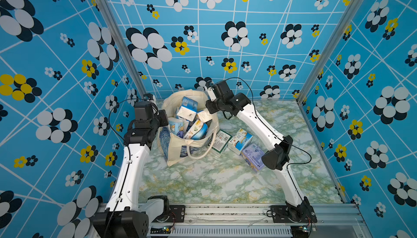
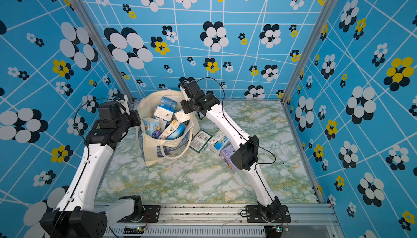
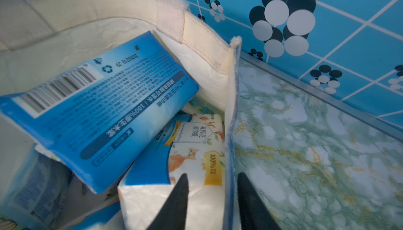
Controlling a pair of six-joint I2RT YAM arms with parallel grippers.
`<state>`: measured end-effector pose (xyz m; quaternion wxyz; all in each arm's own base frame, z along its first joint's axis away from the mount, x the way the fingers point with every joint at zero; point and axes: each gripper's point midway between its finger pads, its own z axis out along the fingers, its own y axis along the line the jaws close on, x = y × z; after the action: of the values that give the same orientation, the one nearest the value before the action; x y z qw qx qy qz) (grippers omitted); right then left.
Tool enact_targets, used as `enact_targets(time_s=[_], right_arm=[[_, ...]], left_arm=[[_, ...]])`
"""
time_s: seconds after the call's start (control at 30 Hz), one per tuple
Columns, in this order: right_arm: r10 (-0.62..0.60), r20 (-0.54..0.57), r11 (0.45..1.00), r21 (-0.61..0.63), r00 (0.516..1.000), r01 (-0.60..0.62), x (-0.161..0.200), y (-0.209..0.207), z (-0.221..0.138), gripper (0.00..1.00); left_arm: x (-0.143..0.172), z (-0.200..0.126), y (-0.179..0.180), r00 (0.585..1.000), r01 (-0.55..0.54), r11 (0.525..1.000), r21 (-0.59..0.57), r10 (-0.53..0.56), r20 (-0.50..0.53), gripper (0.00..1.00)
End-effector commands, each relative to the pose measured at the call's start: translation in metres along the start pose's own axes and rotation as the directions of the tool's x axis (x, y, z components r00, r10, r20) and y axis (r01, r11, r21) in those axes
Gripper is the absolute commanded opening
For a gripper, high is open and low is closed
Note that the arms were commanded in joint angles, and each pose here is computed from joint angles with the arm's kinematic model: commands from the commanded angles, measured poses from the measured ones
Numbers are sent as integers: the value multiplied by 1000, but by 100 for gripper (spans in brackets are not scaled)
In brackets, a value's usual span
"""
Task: Put tissues into the canvas bag
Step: Adjust the canvas bag at the center of the board.
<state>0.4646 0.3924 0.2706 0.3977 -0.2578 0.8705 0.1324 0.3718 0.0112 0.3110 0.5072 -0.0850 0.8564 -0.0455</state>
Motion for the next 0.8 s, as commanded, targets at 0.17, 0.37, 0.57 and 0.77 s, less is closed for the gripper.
enact_targets(time_s=[0.17, 0.37, 0.57, 0.77], right_arm=[[21, 99, 994, 106, 995, -31, -27, -28, -27, 0], [15, 351, 984, 159, 936, -75, -66, -44, -89, 0], [6, 512, 973, 194, 859, -122, -65, -59, -149, 0], [-32, 375, 965, 253, 927, -69, -31, -68, -101, 0]], left_arm=[[-54, -4, -20, 984, -15, 998, 59, 5, 176, 0], [-80, 0, -26, 972, -32, 998, 60, 17, 235, 0], [-97, -16, -18, 947, -32, 999, 2, 30, 320, 0], [-43, 31, -4, 986, -7, 1000, -27, 11, 168, 0]])
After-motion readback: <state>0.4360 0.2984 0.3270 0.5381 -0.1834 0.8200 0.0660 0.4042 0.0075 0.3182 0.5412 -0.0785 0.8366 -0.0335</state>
